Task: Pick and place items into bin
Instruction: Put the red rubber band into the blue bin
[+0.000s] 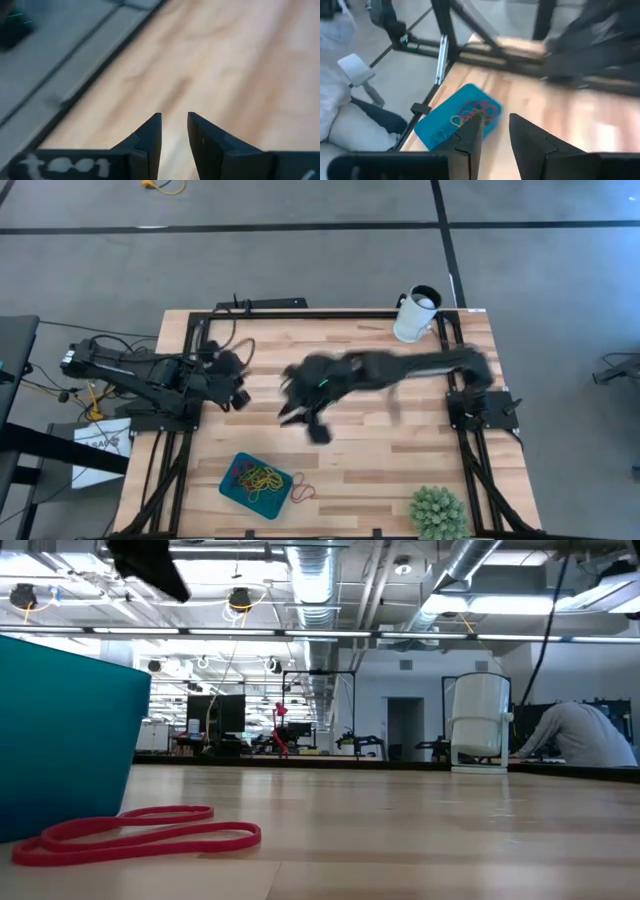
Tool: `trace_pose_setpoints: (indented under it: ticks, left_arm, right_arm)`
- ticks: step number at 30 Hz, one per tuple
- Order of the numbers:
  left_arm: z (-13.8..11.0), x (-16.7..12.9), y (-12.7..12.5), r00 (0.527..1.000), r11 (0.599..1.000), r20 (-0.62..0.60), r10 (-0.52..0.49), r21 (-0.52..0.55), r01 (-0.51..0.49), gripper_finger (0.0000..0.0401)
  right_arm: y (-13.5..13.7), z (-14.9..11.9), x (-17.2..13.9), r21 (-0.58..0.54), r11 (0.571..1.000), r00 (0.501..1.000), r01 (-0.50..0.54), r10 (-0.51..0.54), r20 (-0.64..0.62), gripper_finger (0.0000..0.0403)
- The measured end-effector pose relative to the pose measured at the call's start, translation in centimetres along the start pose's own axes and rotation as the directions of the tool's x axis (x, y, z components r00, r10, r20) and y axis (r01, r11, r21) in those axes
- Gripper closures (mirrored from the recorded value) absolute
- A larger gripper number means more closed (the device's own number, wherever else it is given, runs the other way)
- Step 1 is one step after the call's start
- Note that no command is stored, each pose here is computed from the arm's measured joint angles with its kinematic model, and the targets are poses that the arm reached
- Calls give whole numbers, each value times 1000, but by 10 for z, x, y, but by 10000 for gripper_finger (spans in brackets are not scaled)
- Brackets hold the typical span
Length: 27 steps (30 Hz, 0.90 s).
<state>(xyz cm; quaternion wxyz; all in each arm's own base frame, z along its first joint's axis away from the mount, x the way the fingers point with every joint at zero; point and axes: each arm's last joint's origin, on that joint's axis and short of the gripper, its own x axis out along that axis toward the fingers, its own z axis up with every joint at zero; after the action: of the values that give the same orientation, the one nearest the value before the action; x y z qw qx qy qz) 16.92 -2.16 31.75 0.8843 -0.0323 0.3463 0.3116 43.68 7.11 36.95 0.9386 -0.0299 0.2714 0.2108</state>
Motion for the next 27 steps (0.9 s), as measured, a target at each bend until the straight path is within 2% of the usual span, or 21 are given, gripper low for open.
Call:
trace_pose_setpoints:
  ticks: [3, 6, 10, 13, 15, 17, 21, 27]
  left_arm:
    - [8, 2, -20, 984, 984, 26, -174, 40, 173, 316]
    - [10, 11, -49, 951, 944, 2, -310, 124, 307, 316]
    - [5, 39, -105, 877, 833, -76, -474, 283, 475, 316]
    - [-7, 66, -146, 813, 719, -136, -566, 401, 568, 316]
    - [-16, 81, -166, 770, 648, -200, -606, 439, 623, 316]
    - [-24, 95, -180, 749, 621, -268, -606, 430, 655, 316]
    - [-36, 118, -200, 735, 603, -350, -581, 420, 678, 316]
    - [-38, 126, -221, 594, 471, -418, -688, 366, 803, 316]
  right_arm:
    - [9, 15, -67, -21, 996, 996, 89, -89, 7, 311]
    - [21, 19, -120, -40, 982, 983, 183, -183, 6, 311]
    - [35, 22, -160, -53, 975, 976, 214, -211, 48, 311]
    - [40, 22, -171, -56, 976, 977, 209, -206, 59, 311]
    - [39, 22, -172, -50, 976, 976, 210, -207, 61, 311]
    - [37, 22, -171, -27, 975, 975, 219, -218, 54, 311]
    - [29, 19, -160, 4, 972, 972, 235, -235, 13, 311]
    - [13, 14, -139, 21, 967, 967, 253, -253, -37, 311]
